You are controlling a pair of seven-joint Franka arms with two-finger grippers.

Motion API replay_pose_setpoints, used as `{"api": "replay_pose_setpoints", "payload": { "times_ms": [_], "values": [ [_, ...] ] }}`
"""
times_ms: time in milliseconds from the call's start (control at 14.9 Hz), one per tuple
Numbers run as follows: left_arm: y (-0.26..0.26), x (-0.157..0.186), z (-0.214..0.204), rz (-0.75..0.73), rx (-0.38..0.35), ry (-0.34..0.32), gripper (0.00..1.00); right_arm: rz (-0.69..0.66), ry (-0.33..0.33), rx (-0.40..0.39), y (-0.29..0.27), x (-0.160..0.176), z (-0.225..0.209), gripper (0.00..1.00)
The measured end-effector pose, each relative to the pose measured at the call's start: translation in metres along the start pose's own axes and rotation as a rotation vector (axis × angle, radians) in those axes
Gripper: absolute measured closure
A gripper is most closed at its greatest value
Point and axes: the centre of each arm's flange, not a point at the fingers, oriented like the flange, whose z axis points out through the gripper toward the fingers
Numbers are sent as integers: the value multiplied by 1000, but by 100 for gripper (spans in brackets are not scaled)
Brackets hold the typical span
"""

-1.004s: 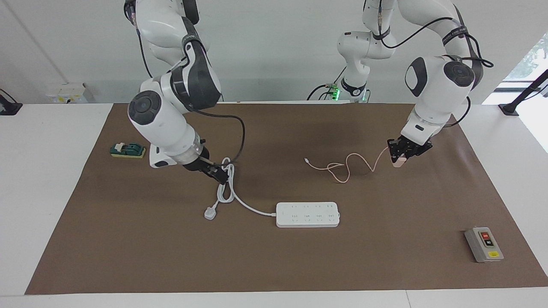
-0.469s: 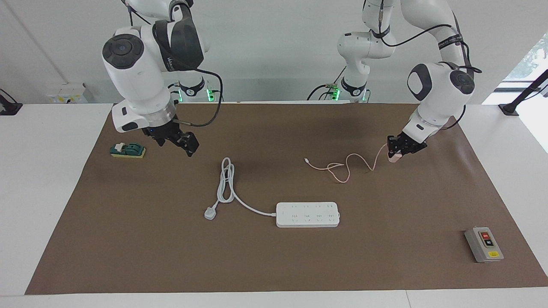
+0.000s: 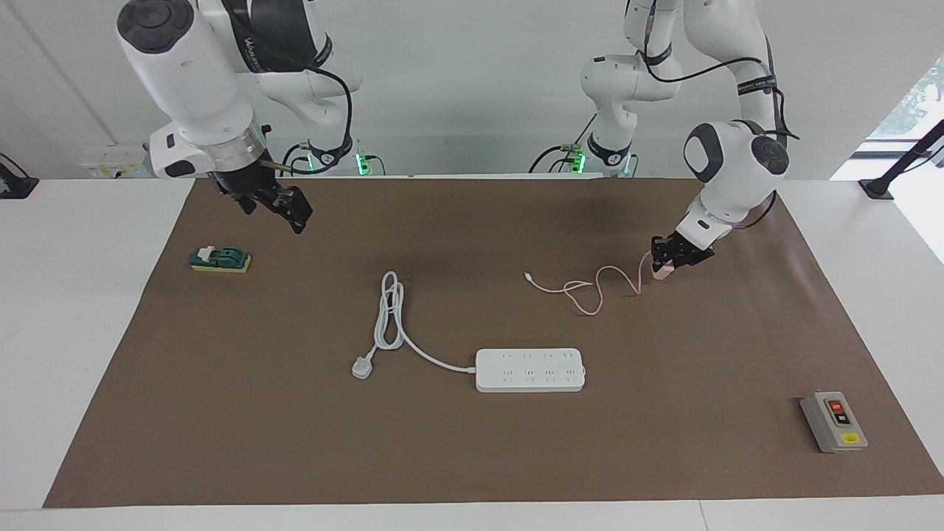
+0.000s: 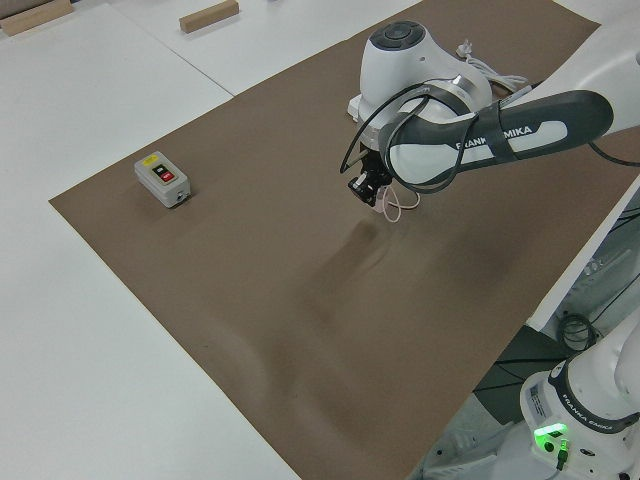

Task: Unplug charger and place it aside
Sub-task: 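Lower the pink charger onto the table with the left gripper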

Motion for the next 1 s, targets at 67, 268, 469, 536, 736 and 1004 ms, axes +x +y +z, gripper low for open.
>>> {"api": "replay_pose_setpoints", "payload": {
  "times_ms": [67,268,469,536,736,1004],
  "values": [
    [0,-1,1,-1,0,0,69,3,-2,0,6,-1,-1,0],
    [-2,-2,5,-2,6,18,64,8,-12,-2,14,-1,2,0],
    [-6,-2,5,-8,11,40,38,7,-7,2,17,-6,0,0],
    [-11,-2,3,-14,12,46,28,7,-5,4,19,-9,-2,0],
    [-27,0,-5,-7,15,65,10,7,19,22,32,-8,-7,0],
    [-34,10,-34,-10,5,58,4,-22,44,39,69,13,-6,0]
  ]
}}
